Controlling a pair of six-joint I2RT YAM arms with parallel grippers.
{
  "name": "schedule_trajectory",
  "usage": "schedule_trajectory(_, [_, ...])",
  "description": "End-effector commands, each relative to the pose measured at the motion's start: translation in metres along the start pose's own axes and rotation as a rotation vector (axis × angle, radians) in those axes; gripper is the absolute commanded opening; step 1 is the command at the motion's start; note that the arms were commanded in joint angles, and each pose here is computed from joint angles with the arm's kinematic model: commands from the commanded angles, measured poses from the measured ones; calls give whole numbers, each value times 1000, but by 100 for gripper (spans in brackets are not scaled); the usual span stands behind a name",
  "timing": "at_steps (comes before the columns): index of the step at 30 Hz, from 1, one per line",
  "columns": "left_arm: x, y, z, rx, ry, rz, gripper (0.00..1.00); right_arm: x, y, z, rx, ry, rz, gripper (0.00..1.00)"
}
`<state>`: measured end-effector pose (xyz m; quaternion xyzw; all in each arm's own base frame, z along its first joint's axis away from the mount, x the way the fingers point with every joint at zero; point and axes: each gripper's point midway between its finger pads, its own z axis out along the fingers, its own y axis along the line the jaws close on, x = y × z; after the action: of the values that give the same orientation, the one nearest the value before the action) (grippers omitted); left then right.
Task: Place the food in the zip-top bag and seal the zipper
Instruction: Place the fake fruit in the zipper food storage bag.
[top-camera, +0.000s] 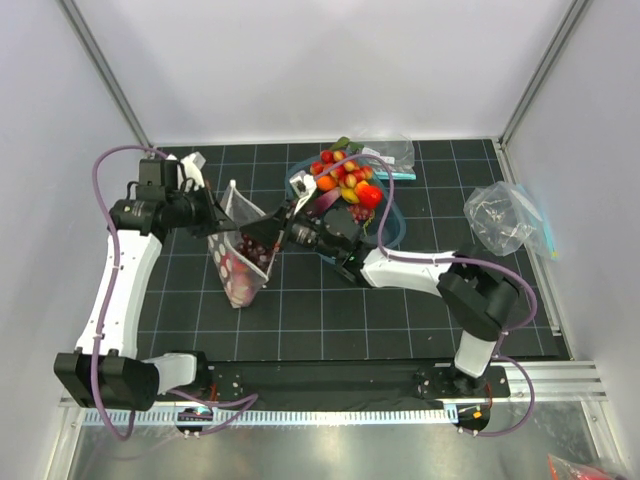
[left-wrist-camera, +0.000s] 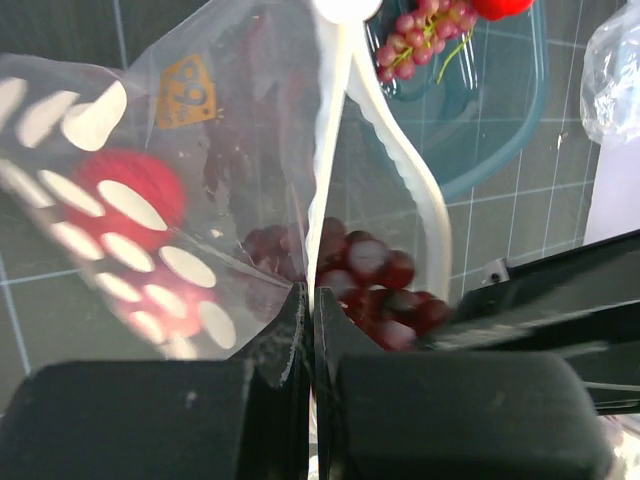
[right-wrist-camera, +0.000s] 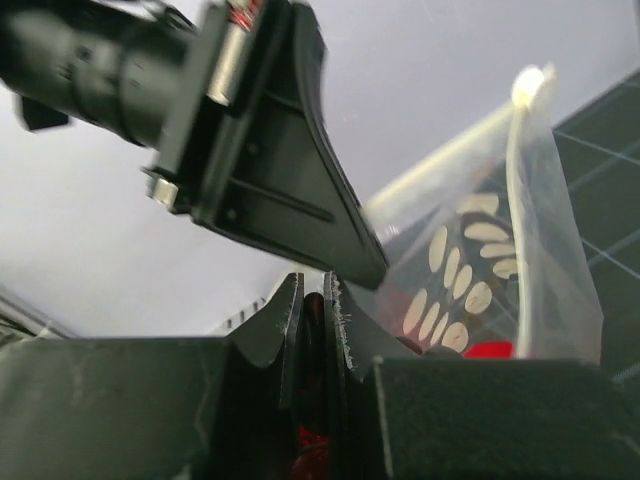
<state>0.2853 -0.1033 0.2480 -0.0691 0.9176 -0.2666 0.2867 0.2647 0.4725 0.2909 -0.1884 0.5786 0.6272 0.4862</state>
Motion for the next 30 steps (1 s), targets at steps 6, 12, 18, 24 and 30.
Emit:
schedule_trajectory(6, [-11, -8, -21, 0, -83, 26, 0, -28, 10, -4, 198, -29, -206, 57])
schedule_trajectory(12, [-7, -7, -21, 2, -71, 49, 0, -51, 13, -8, 370, 51, -242, 75])
schedule_trajectory(18, [-4, -8, -19, 19, -59, 54, 0, -62, 12, -44, 533, 175, -250, 59])
schedule_trajectory(24, [-5, -14, -22, 30, -68, 68, 0, -41, -8, -75, 676, 364, -283, 56])
schedule_trajectory(30, [-3, -15, -24, 39, -71, 72, 0, -12, -35, -83, 759, 471, -246, 56])
